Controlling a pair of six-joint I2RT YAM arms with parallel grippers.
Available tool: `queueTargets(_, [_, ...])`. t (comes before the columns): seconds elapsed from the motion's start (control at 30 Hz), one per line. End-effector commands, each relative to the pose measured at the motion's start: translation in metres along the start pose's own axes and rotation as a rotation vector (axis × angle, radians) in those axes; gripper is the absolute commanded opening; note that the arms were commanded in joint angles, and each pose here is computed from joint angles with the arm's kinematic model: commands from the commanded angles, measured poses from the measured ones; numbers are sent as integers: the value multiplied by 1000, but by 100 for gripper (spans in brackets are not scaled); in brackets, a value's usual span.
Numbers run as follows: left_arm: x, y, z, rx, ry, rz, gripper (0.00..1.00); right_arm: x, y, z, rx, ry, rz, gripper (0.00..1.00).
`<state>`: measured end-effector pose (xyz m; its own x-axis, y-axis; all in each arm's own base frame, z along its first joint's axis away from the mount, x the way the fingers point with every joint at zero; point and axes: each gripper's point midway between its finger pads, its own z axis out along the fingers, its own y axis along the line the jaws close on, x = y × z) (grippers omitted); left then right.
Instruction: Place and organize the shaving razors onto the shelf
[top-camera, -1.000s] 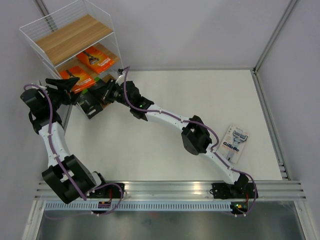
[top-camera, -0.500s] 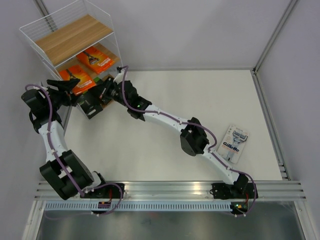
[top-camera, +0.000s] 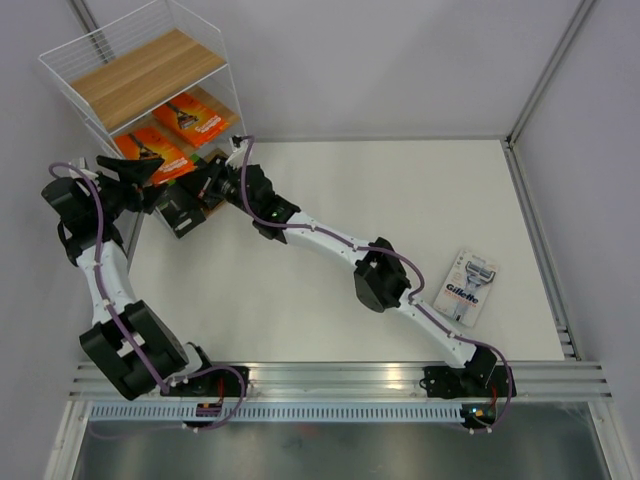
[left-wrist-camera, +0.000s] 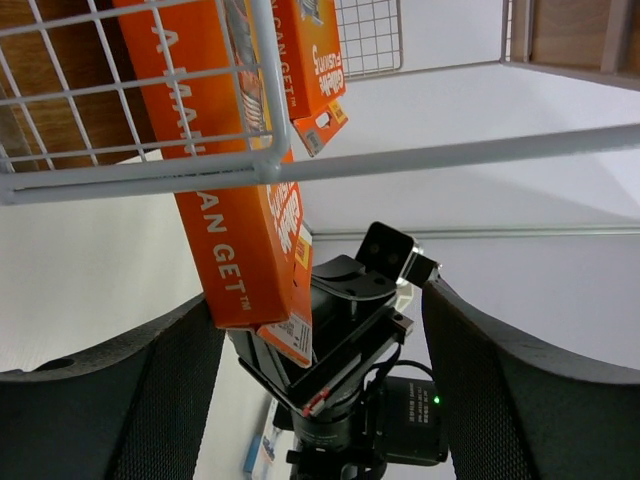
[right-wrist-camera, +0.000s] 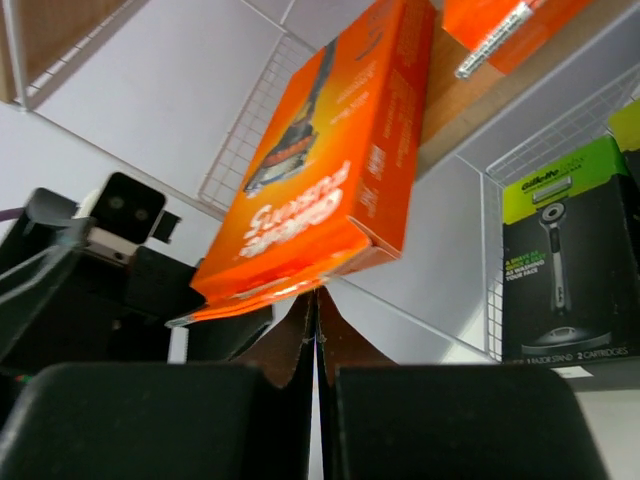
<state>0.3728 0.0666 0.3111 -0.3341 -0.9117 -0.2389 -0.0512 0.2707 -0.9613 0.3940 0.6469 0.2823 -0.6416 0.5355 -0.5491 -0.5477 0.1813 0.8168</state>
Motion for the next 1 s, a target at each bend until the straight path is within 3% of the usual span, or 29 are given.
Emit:
queueTargets(0.0, [15,-20,-12,61,36,105,83,-6,3,4,-25,-35,-20,1])
queueTargets(0.37, [26,3,-18,-34,31,95,85,-29,29,1,-59,-81,-58,0])
queueTargets(0.6, [18,-11,-17,-13,26,125,83,-24,53,-2,-78,-82,-121,1])
queueTargets(0.97, [-13,-37,-7,7,-28,176,79,-14,31,-4,-26,-55,-129,1])
